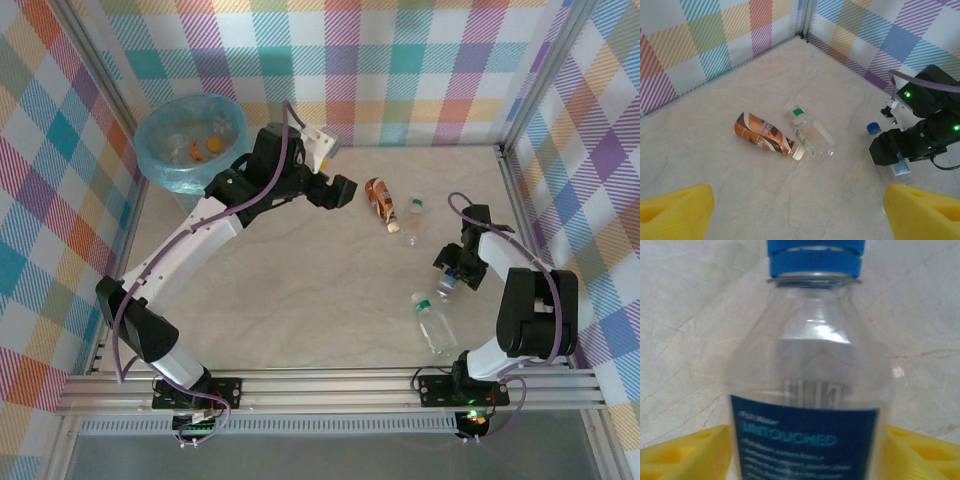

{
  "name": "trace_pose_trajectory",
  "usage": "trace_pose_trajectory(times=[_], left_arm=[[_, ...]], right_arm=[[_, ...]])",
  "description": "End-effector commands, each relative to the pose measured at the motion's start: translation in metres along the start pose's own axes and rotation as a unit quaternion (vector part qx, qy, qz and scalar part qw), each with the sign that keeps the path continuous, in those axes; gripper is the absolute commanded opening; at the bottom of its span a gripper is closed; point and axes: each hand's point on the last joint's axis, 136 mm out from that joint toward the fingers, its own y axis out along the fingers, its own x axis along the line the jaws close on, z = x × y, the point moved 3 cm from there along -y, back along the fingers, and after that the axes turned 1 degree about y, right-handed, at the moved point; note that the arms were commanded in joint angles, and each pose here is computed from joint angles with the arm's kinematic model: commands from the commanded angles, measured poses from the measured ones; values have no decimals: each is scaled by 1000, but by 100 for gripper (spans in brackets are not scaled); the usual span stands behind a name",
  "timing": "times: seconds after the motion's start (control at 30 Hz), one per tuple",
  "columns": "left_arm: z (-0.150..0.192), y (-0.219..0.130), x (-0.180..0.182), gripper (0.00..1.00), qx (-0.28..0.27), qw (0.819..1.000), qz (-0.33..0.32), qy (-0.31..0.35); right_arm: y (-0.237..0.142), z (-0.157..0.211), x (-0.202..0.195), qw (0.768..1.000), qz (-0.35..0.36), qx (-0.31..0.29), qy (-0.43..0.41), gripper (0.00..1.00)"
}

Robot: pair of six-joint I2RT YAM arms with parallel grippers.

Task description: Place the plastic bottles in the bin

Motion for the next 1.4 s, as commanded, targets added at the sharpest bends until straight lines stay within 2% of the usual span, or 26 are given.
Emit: trace_pose_trajectory(times=[0.0, 0.23, 0.37, 0.47, 0.6, 0.7, 0.9, 1.03, 1.13, 1.37], left_arm=[[-8, -5, -4, 88, -4, 1000, -3, 6], [-27, -14, -2, 89, -12, 1000, -13, -14], [-41, -16, -2, 90, -13, 999, -10, -43], [-56, -22, -9, 90, -30, 997, 23, -69], [-77, -31, -19, 91, -56, 990, 79, -104], [-88, -34, -30, 91, -63, 982, 133, -122], [-100, -34, -51, 89, -62, 962, 223, -146], [-101, -34, -62, 88, -52, 953, 265, -141], [-96, -29, -66, 86, -37, 953, 269, -135], [-87, -17, -64, 72, -17, 957, 259, -133]], right_arm=[[-6, -1, 6, 1000, -23, 2, -9, 67], [-62, -12, 18, 996, -62, -48, -32, 62], [-115, -16, 43, 981, -148, -105, -66, 62], [-164, -13, 71, 948, -242, -174, -107, 60], [-234, 1, 108, 872, -377, -256, -179, 57], [-266, 11, 125, 832, -425, -282, -217, 56], [-301, 42, 154, 758, -484, -309, -310, 56], [-312, 58, 169, 727, -507, -308, -345, 56], [-319, 71, 177, 703, -526, -302, -371, 56], [-321, 87, 189, 676, -554, -279, -398, 57]])
